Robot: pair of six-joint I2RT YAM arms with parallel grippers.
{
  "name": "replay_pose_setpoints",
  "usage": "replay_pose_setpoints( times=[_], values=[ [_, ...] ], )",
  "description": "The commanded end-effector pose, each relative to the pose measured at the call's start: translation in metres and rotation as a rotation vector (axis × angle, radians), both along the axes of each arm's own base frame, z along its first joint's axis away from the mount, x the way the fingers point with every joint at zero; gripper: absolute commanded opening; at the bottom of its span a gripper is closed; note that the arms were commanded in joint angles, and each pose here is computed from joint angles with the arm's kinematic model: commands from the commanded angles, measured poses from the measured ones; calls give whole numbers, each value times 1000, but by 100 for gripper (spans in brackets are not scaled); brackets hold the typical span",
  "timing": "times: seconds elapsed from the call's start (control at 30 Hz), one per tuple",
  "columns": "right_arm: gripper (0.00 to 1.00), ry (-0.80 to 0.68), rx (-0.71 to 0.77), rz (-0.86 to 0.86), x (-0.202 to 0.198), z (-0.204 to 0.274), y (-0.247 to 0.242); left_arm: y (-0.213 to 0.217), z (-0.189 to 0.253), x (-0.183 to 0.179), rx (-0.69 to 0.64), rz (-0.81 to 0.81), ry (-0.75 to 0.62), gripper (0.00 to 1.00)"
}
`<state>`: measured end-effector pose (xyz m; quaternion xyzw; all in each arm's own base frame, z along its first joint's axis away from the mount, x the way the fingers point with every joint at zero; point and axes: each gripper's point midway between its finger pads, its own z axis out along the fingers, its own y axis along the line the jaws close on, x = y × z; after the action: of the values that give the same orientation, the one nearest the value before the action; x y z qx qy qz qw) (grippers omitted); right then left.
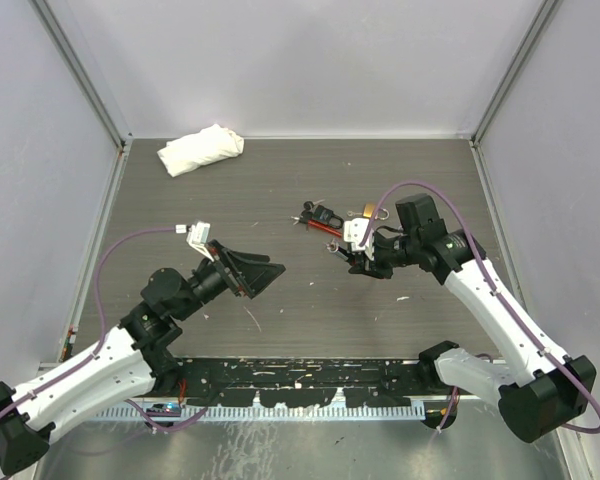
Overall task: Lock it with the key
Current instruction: Adjust the key in the lock.
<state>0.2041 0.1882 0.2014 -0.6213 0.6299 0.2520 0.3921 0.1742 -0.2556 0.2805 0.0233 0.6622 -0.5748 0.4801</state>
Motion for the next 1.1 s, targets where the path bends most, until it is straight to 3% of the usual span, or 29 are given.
replay_pose_setpoints(
  times=[0.0, 0.57, 0.77, 0.93, 1.07],
  values=[
    [1, -98, 16, -5, 17, 13, 2, -1, 20, -2, -71, -16, -38, 98],
    [1, -112, -2, -16, 21, 9, -1, -8, 9, -1, -124, -40, 69, 99],
    [1, -116, -14, -24, 24, 6, -2, -11, 8, -2, -124, -57, 133, 88],
    [1, -118, -16, -27, 27, 5, -1, -16, -2, 2, -68, -50, 199, 73],
    [1, -117, -17, -26, 28, 4, 0, -24, 0, 7, -78, -59, 225, 70]
  ],
)
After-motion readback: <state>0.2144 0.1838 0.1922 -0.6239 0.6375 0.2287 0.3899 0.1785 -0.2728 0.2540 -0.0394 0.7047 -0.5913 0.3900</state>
